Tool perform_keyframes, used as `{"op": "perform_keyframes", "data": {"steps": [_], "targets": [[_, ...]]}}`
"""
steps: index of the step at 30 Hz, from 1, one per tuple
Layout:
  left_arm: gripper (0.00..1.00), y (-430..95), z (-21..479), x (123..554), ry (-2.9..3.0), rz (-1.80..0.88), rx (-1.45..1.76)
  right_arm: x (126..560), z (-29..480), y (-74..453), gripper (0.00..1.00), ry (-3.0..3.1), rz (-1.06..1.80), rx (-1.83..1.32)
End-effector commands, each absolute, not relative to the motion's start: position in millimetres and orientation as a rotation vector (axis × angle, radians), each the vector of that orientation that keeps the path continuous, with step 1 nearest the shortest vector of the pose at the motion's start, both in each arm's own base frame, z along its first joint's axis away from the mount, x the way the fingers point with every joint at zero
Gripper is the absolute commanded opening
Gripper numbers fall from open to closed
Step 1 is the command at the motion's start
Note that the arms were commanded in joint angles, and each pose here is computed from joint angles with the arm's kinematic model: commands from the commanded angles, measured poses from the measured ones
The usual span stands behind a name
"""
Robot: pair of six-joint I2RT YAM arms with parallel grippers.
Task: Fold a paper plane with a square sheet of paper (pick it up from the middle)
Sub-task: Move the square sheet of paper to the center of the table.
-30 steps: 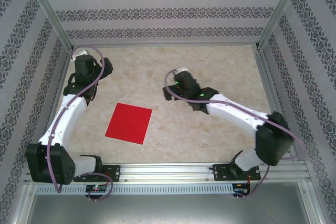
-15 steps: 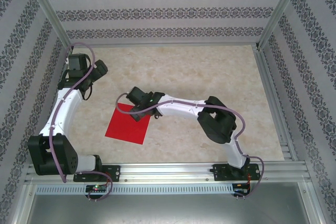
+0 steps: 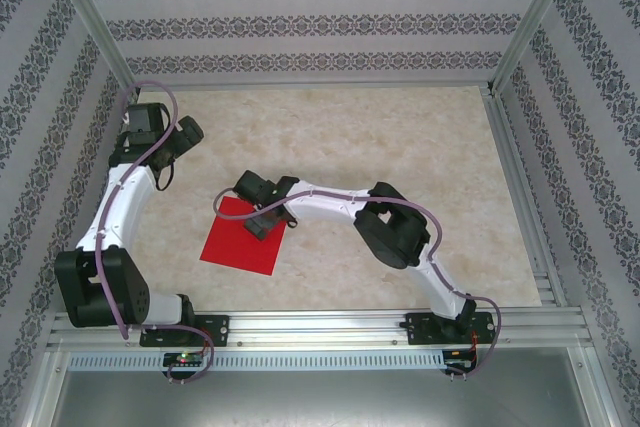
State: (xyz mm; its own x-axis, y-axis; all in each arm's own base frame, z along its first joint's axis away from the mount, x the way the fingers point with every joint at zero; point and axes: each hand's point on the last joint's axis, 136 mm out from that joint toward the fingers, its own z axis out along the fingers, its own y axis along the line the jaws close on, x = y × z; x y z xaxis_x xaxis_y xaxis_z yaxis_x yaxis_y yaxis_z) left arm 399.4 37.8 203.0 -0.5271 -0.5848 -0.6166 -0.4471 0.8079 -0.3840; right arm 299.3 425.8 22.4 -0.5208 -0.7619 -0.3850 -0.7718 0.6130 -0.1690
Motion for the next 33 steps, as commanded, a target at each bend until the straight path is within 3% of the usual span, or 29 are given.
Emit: {"op": "perform_keyframes", "data": {"steps": [1, 13, 27, 30, 33], "targets": [[1.00, 38.9, 207.2, 403.4, 2.211, -0.252, -0.774, 308.9, 10.8, 409.5, 0.98, 2.459, -0.059, -1.203], [1.00, 37.3, 199.0, 405.3, 2.240, -0.256, -0.774, 336.9, -11.3, 318.9, 0.98, 2.681, -0.183, -0.758], [1.00, 30.9, 193.0, 407.8, 2.262, -0.300, -0.768, 325.3, -1.9, 129.1, 0.98, 2.845, -0.420, -0.026], [1.00, 29.0, 191.3, 408.0, 2.265, -0.314, -0.767, 323.1, 15.9, 120.5, 0.98, 2.834, -0.355, 0.100], [1.00, 27.0, 190.6, 408.9, 2.267, -0.331, -0.770, 336.8, 49.2, 146.7, 0.98, 2.769, -0.170, 0.055]]}}
